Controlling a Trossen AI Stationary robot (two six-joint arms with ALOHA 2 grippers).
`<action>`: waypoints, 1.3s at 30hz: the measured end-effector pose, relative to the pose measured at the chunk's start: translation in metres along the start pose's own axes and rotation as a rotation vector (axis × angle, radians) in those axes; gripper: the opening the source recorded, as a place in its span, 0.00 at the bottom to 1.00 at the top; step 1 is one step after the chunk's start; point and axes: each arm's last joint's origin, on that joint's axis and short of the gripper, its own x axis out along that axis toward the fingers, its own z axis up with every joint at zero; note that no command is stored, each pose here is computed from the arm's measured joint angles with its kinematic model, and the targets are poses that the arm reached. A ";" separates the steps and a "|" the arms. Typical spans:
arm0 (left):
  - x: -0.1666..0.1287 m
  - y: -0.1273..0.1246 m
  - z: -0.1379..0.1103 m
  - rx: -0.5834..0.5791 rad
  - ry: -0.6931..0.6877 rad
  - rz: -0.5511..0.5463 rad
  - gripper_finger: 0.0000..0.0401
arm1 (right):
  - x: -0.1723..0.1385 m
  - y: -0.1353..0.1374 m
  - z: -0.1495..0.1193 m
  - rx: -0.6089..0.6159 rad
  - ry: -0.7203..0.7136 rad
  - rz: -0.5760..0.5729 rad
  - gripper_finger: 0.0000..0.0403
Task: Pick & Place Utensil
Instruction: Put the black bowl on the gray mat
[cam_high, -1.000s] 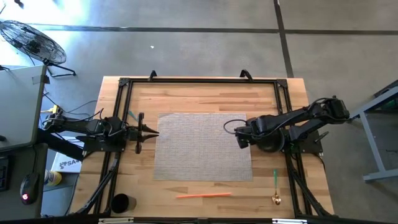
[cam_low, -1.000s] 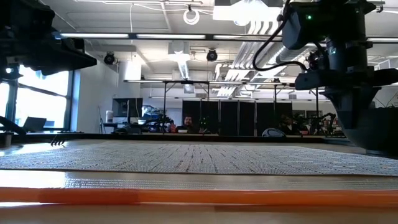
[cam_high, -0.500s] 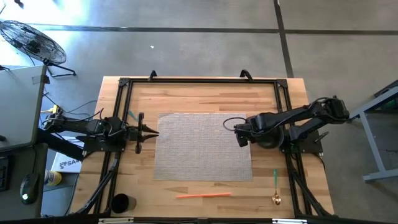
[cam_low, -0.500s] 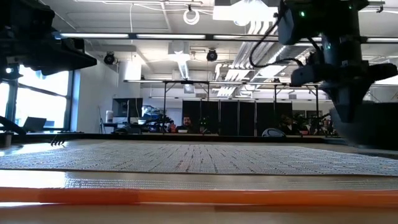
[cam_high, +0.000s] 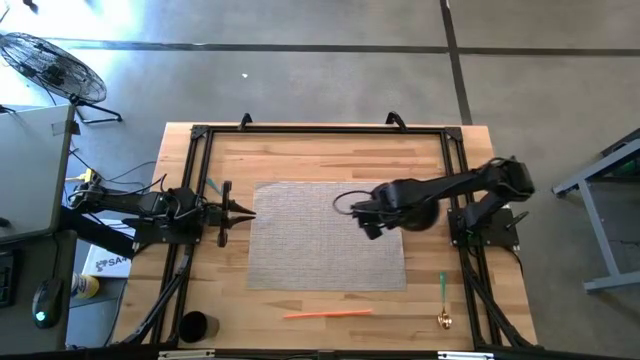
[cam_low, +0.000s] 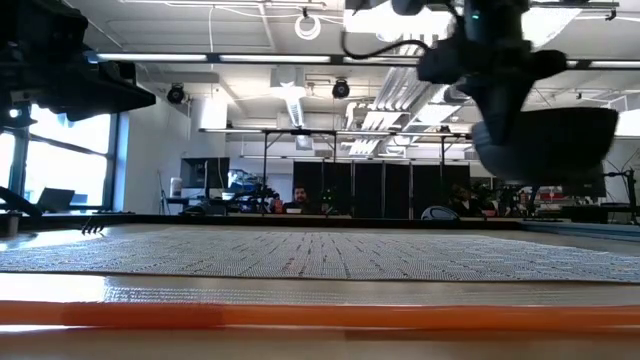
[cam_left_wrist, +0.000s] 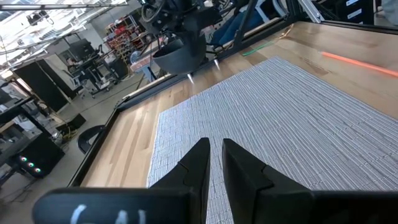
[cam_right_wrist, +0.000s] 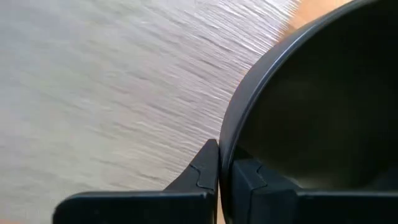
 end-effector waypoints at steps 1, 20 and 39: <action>0.000 0.000 0.000 0.000 0.000 0.000 0.10 | -0.002 0.008 0.003 -0.026 -0.001 0.005 0.01; 0.000 0.000 0.000 0.000 0.000 0.000 0.10 | -0.006 0.147 0.037 -0.702 -0.067 0.072 0.01; 0.000 0.000 0.000 0.000 0.000 0.000 0.10 | 0.005 0.181 0.023 -1.165 -0.163 0.057 0.01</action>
